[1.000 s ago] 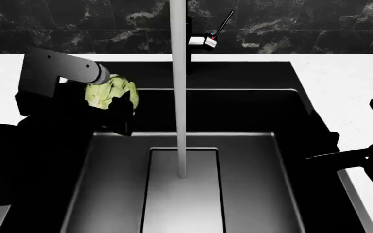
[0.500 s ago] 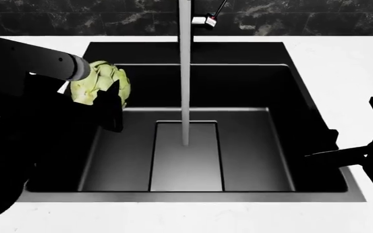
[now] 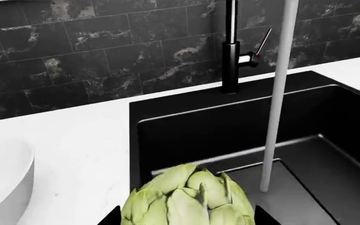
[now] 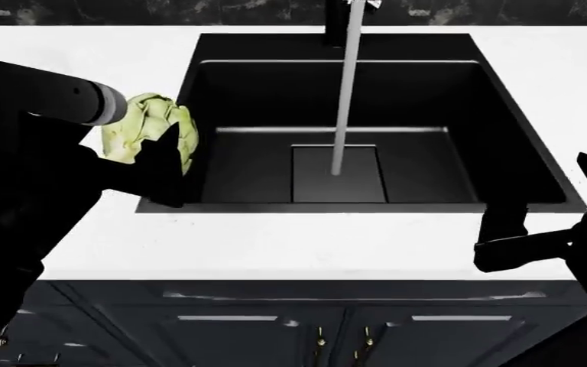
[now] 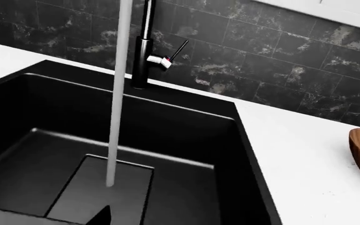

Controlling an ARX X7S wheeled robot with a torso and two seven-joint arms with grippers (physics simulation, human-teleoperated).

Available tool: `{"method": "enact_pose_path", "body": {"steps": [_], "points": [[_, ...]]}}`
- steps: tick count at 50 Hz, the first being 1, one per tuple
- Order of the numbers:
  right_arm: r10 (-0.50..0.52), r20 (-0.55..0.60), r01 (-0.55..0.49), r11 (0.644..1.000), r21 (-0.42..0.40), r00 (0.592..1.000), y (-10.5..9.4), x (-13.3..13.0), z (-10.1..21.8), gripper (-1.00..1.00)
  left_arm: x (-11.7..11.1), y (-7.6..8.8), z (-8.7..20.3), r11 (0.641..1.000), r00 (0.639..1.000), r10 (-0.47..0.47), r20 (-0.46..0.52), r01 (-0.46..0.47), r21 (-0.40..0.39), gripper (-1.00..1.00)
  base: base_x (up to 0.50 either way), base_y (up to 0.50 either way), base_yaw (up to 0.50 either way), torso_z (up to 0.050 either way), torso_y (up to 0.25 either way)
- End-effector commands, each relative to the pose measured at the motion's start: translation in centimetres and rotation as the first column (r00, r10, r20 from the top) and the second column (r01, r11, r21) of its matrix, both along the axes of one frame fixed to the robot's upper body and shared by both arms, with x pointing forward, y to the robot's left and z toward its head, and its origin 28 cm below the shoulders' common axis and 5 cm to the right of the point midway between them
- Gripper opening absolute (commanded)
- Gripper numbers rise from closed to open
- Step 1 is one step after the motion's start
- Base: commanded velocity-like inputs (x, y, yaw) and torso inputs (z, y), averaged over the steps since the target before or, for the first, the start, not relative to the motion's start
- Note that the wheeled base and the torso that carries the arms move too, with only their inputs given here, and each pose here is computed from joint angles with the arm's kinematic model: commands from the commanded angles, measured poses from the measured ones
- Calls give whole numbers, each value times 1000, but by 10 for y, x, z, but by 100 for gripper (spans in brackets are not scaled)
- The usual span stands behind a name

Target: Pick the tomatos and chili peppers from the sink and place them in one bowl. Place the artichoke in the other bowl. Then turn off the sink faucet.

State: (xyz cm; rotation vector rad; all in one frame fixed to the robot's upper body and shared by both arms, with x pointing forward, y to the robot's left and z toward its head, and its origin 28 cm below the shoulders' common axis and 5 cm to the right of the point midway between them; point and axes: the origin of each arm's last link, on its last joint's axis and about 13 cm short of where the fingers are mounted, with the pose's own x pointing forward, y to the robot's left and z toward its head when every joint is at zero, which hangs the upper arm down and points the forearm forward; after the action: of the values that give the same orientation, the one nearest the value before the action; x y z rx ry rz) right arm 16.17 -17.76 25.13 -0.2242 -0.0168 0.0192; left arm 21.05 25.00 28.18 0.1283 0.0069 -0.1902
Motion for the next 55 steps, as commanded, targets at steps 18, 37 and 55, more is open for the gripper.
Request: {"method": "enact_pose_path", "body": {"steps": [18,37,55], "points": [[-13,2,13,1000,-3,1000,-1,2,0,100,0,-3,2,999,1000,-3,30,4,-36,-100,-310,500,0,1,0],[-25,5,25,999,-29,1000,-1,4,0,100,0,0,2,999,1000,-1,29,2,-40,-100,-15,500,0,1,0],[-28,2,28,999,-25,1000,-2,4,-1,100,4,-3,2,999,1000,4,29,-2,-51,-100,-1,500,0,0,0]]}}
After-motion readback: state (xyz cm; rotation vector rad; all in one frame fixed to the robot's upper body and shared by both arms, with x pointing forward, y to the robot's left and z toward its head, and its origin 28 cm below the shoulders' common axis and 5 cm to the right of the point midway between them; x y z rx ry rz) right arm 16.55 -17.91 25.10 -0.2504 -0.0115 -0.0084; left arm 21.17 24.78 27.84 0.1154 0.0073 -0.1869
